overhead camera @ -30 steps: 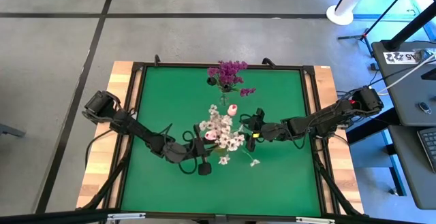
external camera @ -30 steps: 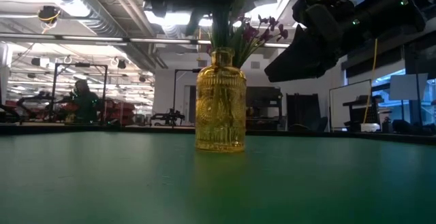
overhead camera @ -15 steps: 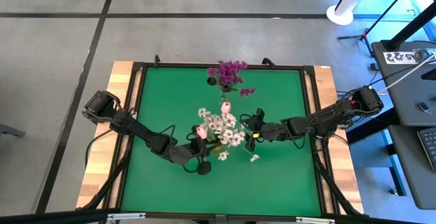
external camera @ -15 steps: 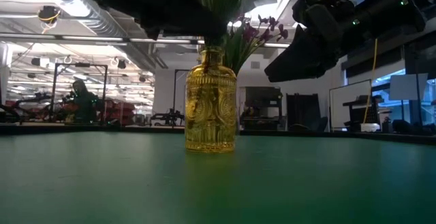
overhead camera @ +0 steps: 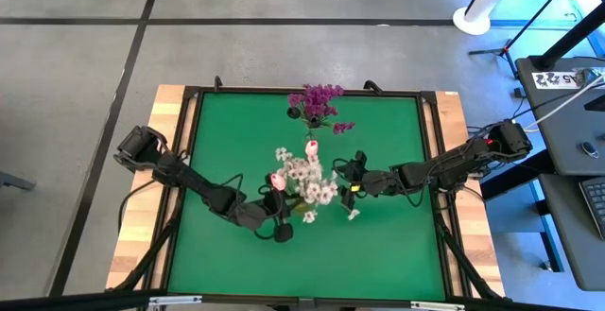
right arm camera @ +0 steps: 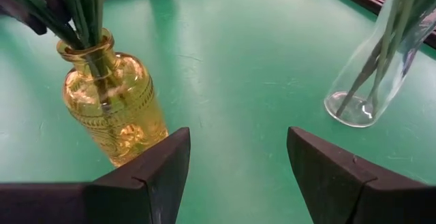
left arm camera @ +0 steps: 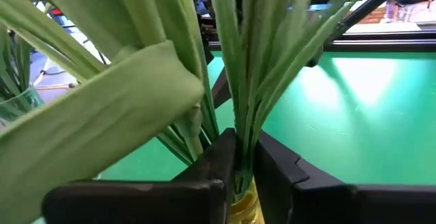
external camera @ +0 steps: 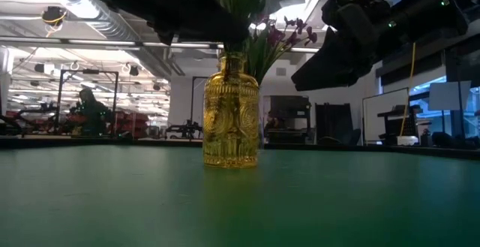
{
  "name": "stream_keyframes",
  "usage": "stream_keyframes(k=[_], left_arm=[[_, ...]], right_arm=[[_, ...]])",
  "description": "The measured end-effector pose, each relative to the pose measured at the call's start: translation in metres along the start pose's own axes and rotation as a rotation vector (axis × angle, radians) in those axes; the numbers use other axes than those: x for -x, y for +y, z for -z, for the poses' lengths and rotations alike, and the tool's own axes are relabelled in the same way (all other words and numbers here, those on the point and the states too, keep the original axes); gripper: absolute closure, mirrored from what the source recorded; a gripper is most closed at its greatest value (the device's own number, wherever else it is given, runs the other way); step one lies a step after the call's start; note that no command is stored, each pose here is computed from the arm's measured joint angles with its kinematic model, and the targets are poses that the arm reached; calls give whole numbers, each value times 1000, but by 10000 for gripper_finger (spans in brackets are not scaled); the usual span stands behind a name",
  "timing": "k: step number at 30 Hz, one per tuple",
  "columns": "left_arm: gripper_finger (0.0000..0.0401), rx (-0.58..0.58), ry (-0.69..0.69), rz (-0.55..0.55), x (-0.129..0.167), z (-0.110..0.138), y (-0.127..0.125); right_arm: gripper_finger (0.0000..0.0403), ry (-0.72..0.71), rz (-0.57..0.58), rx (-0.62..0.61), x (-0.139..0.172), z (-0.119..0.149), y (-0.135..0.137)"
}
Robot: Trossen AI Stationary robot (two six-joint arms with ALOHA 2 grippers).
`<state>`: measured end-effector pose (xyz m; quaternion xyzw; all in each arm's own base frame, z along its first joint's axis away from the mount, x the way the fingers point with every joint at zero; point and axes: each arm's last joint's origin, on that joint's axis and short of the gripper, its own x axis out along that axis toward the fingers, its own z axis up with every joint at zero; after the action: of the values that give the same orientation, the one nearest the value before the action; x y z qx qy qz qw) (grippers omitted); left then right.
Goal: Sort flowers into vase by color
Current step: Put the white flowers into the yellow vase, then return to Home Position
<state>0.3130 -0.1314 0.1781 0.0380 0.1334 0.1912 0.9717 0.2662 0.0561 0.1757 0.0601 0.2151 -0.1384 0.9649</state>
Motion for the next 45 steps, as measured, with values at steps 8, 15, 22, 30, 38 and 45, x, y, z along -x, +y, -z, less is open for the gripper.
stream_keyframes(k=[8, 15, 22, 30, 38, 45], left_arm=[[295, -9, -1, 25, 5, 1, -5], [238, -7, 0, 47, 9, -3, -5], [201, 25, -7, 65, 20, -18, 2], [194, 57, 14, 94, 36, -24, 2], [193, 117, 118, 129, 66, -33, 16], [193, 136, 140, 191, 101, -45, 27]], right_arm=[[158, 6, -18, 0, 0, 0, 1], [158, 8, -22, 6, 0, 0, 1], [158, 19, -57, 28, 0, 1, 1], [158, 22, -68, 29, 0, 1, 2], [158, 39, -126, 28, 0, 1, 3], [158, 43, -205, 28, 4, -2, 5]])
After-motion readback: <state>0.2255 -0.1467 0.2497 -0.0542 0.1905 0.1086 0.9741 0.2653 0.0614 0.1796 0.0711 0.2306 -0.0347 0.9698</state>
